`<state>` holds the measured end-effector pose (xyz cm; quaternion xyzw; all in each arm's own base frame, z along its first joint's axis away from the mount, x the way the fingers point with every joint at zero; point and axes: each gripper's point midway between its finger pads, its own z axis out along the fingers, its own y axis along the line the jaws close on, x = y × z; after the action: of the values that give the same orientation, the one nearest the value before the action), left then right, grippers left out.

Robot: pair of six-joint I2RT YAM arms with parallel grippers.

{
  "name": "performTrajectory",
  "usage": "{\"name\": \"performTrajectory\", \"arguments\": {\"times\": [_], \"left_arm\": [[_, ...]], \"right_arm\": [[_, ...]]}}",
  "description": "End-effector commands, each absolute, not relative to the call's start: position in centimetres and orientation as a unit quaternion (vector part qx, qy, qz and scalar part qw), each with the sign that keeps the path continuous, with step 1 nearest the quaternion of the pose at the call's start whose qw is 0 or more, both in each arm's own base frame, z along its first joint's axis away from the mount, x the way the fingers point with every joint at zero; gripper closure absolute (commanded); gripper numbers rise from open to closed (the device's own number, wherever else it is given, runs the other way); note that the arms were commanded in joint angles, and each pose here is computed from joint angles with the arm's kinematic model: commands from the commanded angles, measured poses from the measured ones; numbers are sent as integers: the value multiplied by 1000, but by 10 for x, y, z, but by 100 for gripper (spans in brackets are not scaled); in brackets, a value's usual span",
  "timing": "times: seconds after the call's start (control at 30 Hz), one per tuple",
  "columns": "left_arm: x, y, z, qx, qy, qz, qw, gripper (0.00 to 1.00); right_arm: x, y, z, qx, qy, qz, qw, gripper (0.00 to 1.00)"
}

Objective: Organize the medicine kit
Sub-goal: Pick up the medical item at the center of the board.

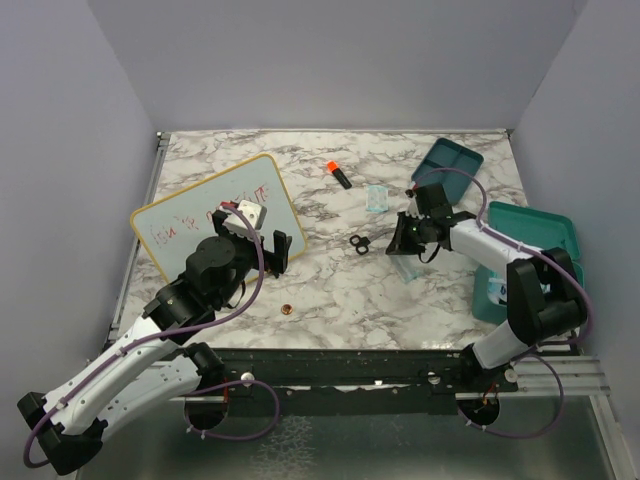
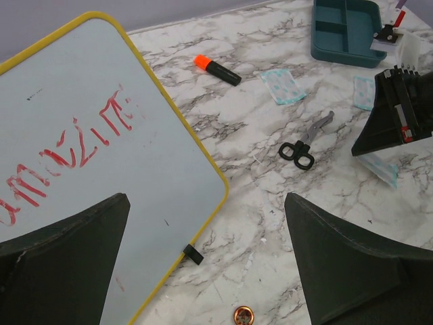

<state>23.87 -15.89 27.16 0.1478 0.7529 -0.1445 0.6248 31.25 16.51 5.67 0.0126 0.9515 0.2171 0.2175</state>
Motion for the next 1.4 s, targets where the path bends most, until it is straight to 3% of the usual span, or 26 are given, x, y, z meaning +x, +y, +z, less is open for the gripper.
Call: {"name": "performTrajectory", "arguments": {"times": [0.0, 0.17, 0.37, 0.53, 0.8, 0.97, 1.0, 1.17, 1.37], "left_arm": [[240, -159, 267, 151, 753, -137, 625, 1], [241, -172, 262, 152, 763, -159, 608, 1], [237, -219, 265, 136, 774, -268, 557, 4], [241, -261, 258, 123, 780, -342, 509, 13], [256, -312, 230, 134, 800, -377, 447, 33], [265, -326, 218, 133, 808, -369, 440, 36], [265, -325, 217, 129, 809, -368, 439, 36], [272, -309, 214, 123, 811, -329, 468, 36], [273, -314, 192, 134, 831, -314, 439, 48]], "right_arm": [[320, 198, 76, -1, 938, 263, 227, 99], [322, 204, 93, -2, 929, 281, 242, 99], [319, 215, 108, 2, 913, 321, 251, 99], [314, 221, 126, 12, 896, 356, 266, 99], [305, 229, 160, 27, 866, 410, 285, 99], [310, 219, 158, 25, 870, 381, 311, 99], [310, 216, 150, 16, 878, 366, 307, 98], [303, 217, 115, -22, 903, 345, 255, 70], [299, 199, 81, 25, 925, 295, 237, 59]]}}
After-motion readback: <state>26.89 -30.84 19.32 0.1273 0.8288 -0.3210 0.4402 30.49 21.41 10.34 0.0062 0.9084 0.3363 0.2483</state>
